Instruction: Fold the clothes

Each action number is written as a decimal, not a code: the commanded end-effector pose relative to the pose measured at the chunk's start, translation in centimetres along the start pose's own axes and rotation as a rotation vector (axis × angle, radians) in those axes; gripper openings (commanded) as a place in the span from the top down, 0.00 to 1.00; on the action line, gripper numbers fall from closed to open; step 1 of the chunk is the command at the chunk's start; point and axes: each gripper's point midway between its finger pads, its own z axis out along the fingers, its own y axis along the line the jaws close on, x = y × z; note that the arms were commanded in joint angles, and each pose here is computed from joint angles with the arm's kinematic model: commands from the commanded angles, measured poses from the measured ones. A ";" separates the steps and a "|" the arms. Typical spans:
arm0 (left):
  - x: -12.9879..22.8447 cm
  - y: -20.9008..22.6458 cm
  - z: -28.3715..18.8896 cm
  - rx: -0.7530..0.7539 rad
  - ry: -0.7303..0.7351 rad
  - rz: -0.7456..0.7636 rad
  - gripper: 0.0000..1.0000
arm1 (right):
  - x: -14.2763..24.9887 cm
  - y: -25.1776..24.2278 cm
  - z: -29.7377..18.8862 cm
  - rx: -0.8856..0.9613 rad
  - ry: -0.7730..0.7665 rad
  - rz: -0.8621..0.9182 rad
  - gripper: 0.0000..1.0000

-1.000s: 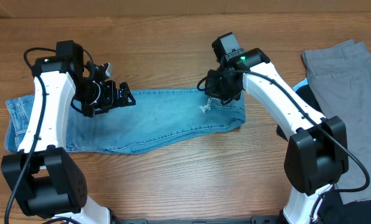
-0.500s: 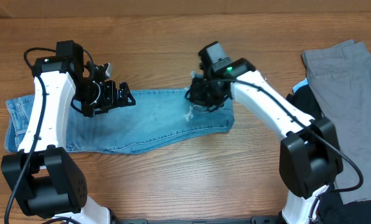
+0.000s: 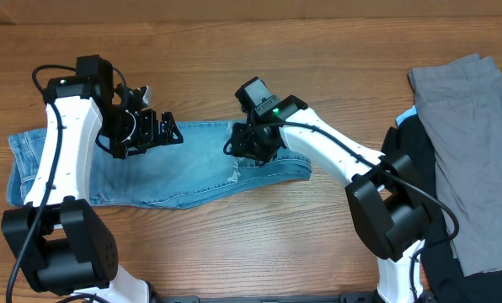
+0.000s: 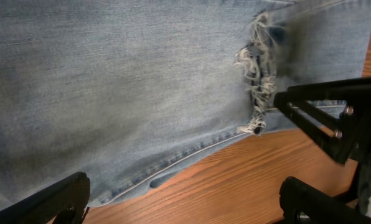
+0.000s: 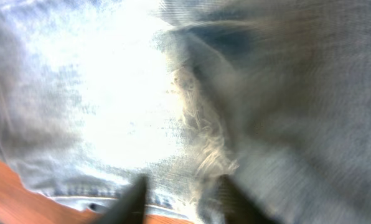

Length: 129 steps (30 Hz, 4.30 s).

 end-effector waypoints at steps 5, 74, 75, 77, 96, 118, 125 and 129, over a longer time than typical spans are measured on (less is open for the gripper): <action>-0.3 0.2 -0.3 -0.017 -0.011 -0.008 0.00 | -0.9 0.0 -1.6 -0.002 -0.011 -0.007 0.38; 0.0 0.1 -0.3 -0.009 0.001 -0.013 0.00 | -2.9 -13.7 -2.9 -0.097 0.120 -0.080 0.01; 0.0 0.1 -0.3 -0.009 0.001 -0.013 0.00 | -2.9 -13.6 -2.8 -0.102 0.124 -0.078 0.02; 0.0 0.1 -0.3 -0.009 0.000 -0.012 0.00 | -2.7 -13.4 -2.7 -0.120 0.131 -0.076 0.06; 0.0 0.2 -0.3 -0.013 0.001 -0.013 0.00 | -3.3 -19.1 -5.1 0.176 0.075 0.155 0.96; -0.5 0.2 -0.3 -0.013 -0.020 -0.004 0.00 | -3.2 -12.9 -12.2 0.317 -0.126 0.010 0.96; -0.4 0.2 -0.3 -0.013 -0.016 -0.006 0.00 | -2.3 -8.7 -10.1 0.311 -0.153 -0.072 0.96; -0.5 0.2 -0.3 -0.013 -0.016 -0.005 0.00 | -1.6 -7.3 -8.8 0.312 -0.148 -0.086 0.96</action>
